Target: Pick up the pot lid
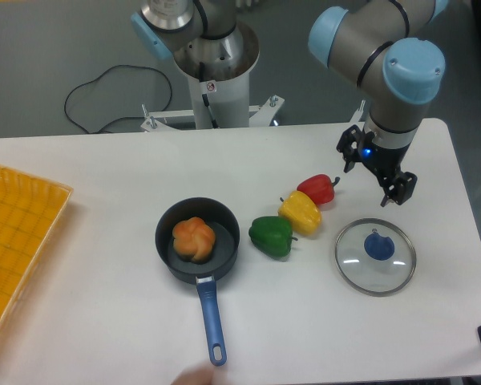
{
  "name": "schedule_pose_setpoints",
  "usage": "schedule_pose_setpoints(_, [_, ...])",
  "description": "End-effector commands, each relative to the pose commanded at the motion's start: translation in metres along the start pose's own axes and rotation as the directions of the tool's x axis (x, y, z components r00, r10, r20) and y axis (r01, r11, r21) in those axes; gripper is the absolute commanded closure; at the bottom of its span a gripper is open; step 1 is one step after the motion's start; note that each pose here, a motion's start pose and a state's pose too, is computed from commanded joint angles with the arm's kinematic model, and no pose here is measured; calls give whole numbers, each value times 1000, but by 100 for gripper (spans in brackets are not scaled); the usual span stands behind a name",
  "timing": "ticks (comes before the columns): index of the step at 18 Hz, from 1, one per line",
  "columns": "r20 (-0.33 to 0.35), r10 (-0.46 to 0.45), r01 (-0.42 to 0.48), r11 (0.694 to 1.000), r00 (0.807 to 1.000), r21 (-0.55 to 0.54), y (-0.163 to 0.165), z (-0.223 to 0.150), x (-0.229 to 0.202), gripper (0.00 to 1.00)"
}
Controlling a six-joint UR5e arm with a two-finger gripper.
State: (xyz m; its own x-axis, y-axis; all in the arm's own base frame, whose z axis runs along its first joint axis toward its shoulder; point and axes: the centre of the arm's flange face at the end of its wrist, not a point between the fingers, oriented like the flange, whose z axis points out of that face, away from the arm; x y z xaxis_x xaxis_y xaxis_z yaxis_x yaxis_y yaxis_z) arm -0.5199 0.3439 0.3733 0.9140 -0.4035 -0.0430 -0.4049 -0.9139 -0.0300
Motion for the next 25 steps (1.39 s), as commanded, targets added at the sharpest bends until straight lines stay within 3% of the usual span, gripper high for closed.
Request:
schedule_pose_setpoints(9, [-9,-17,17,1000,1000,-6,1,8,8,0])
schedule_pose_setpoints(12, [13,-39,40,999,999,-14,15,17,10,0])
schedule_pose_setpoints(15, [-14,-74,74,997,997,-9,32,37,25,0])
schedule_pose_setpoints(17, [4,-108,108,994,994,-7,40,38,30,0])
schedule_pose_setpoints(22, [-8,-162,162,987,987,-17,42,45,32,0])
schedule_pose_setpoints(25, [-26,-251,250,968,968,-23,38,59,22,0])
